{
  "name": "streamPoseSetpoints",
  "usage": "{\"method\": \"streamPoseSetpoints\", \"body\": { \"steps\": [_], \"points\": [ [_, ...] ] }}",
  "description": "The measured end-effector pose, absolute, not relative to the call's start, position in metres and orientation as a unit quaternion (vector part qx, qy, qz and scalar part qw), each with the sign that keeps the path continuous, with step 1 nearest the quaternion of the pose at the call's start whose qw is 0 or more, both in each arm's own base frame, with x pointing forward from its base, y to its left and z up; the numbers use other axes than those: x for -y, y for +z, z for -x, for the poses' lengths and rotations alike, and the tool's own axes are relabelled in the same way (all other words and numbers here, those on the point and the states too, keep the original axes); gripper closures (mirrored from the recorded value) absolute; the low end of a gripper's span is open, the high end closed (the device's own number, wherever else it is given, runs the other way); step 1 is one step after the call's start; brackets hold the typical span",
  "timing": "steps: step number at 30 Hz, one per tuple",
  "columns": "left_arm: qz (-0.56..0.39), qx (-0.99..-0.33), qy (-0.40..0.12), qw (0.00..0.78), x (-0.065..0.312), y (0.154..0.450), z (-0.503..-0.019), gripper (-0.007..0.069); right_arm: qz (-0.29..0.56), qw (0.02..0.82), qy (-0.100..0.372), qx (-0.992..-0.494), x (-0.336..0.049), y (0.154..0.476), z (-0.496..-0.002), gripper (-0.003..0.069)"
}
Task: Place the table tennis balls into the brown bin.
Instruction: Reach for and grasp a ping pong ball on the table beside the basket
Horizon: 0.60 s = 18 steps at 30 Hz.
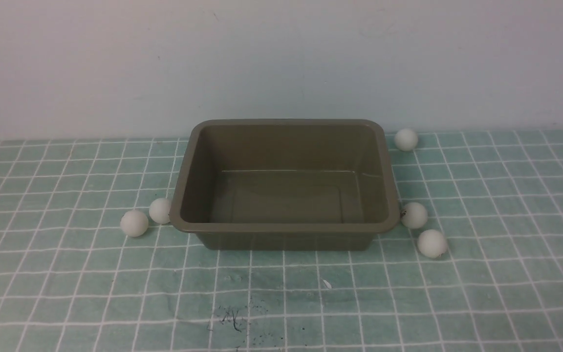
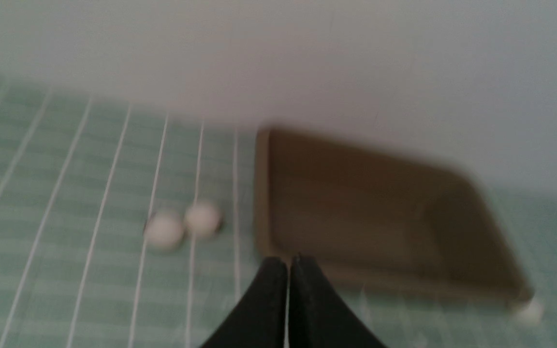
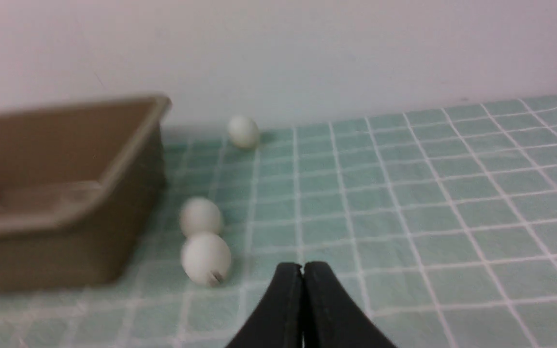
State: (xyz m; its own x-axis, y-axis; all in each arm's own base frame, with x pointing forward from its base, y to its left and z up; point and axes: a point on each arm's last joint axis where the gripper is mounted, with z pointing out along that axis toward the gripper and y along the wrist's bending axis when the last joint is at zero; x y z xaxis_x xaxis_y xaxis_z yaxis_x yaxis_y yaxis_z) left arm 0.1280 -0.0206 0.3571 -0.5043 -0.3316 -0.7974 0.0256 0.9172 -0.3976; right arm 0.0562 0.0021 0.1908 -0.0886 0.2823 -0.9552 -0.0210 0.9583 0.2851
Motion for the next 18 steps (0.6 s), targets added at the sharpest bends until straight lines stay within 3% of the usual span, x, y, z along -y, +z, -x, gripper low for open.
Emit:
{"method": "streamPoseSetpoints", "body": {
  "steps": [3,4,5,8,13,18],
  "points": [
    [0.035,-0.936,-0.148,0.318,0.024,0.334,-0.176,0.0630,-0.169,0.691,0.221,-0.667,-0.004,0.203,-0.056,0.0673],
    [0.031,-0.939,-0.146,0.308,0.024,0.332,-0.179,0.0630,-0.171,0.692,0.224,-0.665,-0.004,0.203,-0.056,0.0673],
    [0.003,-0.962,-0.133,0.240,0.025,0.311,-0.204,0.0630,-0.195,0.694,0.254,-0.645,-0.003,0.206,-0.056,0.0673],
    [-0.014,-0.975,-0.126,0.181,0.025,0.283,-0.233,0.0630,-0.207,0.697,0.269,-0.632,-0.003,0.209,-0.056,0.0673],
    [-0.032,-0.978,-0.110,0.174,0.023,0.255,-0.274,0.0630,-0.209,0.706,0.279,-0.616,-0.002,0.214,-0.055,0.0673],
    [-0.071,-0.975,-0.096,0.189,0.022,0.241,-0.316,0.0624,-0.197,0.633,0.243,-0.708,-0.007,0.247,-0.059,0.0673]
  ]
}}
